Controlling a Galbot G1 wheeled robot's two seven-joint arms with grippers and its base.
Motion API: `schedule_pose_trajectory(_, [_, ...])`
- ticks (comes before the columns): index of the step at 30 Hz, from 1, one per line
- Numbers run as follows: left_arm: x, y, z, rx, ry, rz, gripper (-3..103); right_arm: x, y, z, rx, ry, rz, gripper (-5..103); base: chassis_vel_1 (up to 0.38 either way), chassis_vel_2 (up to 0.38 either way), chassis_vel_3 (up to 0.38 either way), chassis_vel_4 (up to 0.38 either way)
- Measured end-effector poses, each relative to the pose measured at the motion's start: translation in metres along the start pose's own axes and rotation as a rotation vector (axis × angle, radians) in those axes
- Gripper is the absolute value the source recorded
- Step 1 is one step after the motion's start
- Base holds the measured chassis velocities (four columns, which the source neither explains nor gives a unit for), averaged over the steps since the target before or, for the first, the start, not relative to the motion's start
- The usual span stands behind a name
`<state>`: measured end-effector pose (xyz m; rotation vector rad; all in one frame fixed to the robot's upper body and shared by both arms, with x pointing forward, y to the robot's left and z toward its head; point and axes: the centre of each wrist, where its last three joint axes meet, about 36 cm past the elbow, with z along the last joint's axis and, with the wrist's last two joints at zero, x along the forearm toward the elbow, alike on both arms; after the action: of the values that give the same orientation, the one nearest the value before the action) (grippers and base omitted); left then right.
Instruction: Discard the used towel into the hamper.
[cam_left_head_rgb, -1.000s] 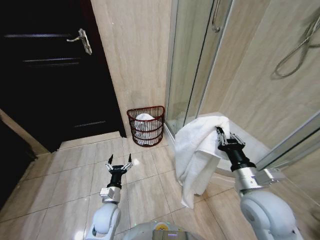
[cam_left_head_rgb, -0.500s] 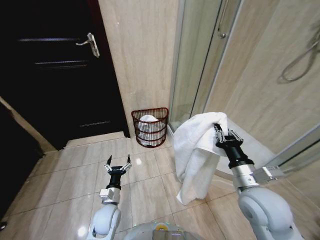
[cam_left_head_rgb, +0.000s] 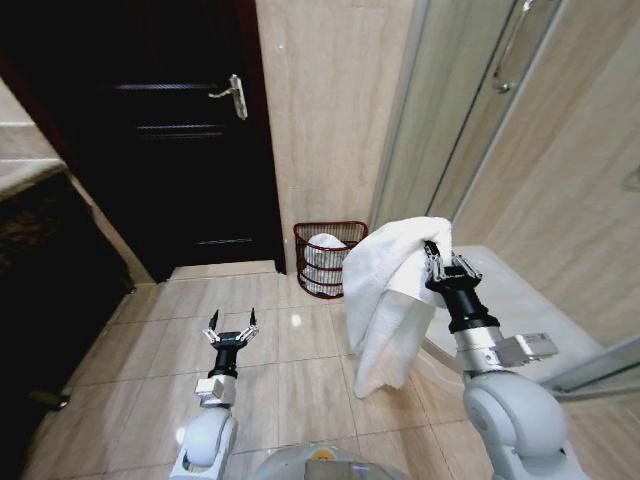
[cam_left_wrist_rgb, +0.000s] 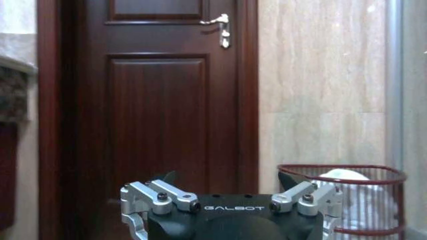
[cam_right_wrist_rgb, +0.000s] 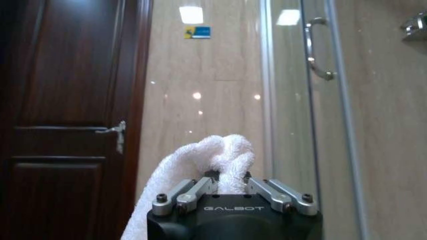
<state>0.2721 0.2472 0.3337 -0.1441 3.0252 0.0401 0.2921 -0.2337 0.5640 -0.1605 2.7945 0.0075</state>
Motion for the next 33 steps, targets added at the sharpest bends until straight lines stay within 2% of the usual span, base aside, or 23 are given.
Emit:
schedule_pose_trajectory(11, [0.004, 0.009, 0.004, -0.007, -0.043, -0.013, 100, 0.000, 0.009, 0.007, -0.006, 0.011, 0.001, 13, 0.044, 0.052, 0.036, 0.025])
schedule_pose_trajectory(19, [0.008, 0.005, 0.006, 0.010, -0.071, -0.013, 100, 0.001, 0.010, 0.008, -0.003, 0.016, 0.003, 13, 0.000, 0.000, 0.000, 0.000])
schedule_pose_trajectory(33, [0.020, 0.014, 0.007, -0.023, -0.052, -0.038, 100, 0.001, 0.013, 0.011, 0.001, 0.016, -0.004, 13, 0.024, 0.029, -0.034, -0.035])
